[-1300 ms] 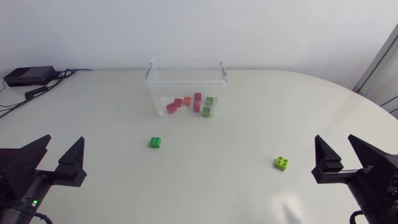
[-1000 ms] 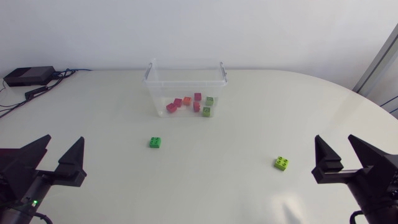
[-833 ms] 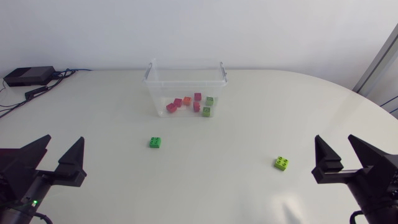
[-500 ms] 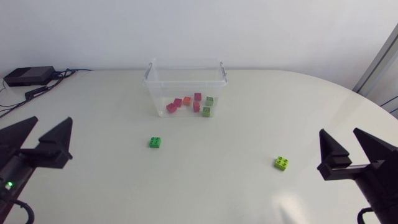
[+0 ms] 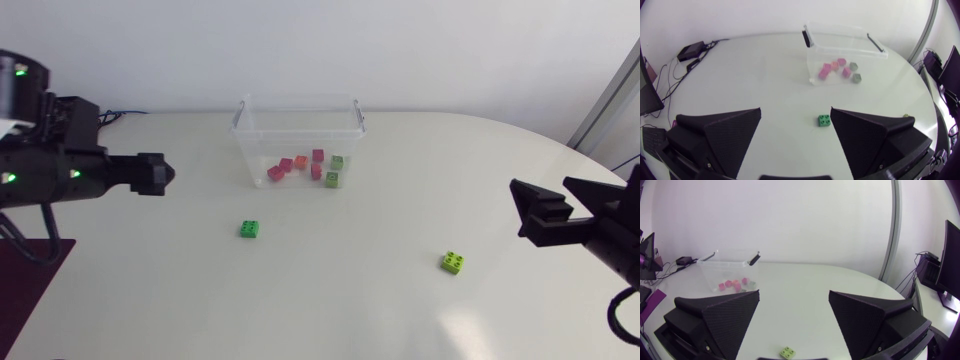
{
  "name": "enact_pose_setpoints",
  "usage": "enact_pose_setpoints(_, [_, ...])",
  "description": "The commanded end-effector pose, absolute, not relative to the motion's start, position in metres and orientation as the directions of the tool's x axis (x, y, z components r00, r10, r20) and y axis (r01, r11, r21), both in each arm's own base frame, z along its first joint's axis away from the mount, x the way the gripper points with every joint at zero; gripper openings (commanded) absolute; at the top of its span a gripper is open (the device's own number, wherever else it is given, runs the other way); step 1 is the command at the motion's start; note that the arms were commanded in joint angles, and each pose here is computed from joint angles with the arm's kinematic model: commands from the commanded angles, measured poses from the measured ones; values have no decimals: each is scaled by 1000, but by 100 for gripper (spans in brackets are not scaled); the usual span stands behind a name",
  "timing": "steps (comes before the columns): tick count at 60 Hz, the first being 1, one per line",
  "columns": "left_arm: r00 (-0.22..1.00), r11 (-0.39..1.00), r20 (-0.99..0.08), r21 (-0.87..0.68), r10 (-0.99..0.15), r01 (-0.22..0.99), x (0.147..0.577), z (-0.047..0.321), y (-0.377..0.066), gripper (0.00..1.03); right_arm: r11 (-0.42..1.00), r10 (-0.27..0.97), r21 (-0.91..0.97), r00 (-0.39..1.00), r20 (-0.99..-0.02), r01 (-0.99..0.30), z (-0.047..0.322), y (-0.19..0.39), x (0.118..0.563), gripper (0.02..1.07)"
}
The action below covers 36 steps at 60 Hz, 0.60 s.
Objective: Place the duplo bricks in the container
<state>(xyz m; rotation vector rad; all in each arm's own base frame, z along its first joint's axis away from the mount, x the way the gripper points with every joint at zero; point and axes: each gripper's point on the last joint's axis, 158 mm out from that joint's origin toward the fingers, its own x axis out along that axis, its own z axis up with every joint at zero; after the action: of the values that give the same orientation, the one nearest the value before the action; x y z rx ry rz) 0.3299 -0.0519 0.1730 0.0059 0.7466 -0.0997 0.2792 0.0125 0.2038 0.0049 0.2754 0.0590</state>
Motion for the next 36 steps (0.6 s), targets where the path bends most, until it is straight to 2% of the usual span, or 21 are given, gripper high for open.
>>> enact_pose_setpoints(1, [659,990,-744,-21,-107,138,339,164,-68,96,998,60,30,934,-352,-53,195,12,286,102])
enact_pose_setpoints(6, [592,980,-790,-51,-158,193,343,151,-89,94,999,46,38,909,-415,-34,189,7,292,102])
enact_pose_setpoints(13, [497,973,-851,-65,-170,222,349,126,-116,91,995,72,94,868,-491,-29,176,7,295,102])
enact_pose_setpoints(24, [335,983,-935,-66,-121,173,361,78,-126,91,980,166,184,799,-579,-70,158,17,295,102])
enact_pose_setpoints(36, [224,989,-971,-48,-79,138,369,36,-134,87,984,160,160,761,-629,-74,162,14,292,102])
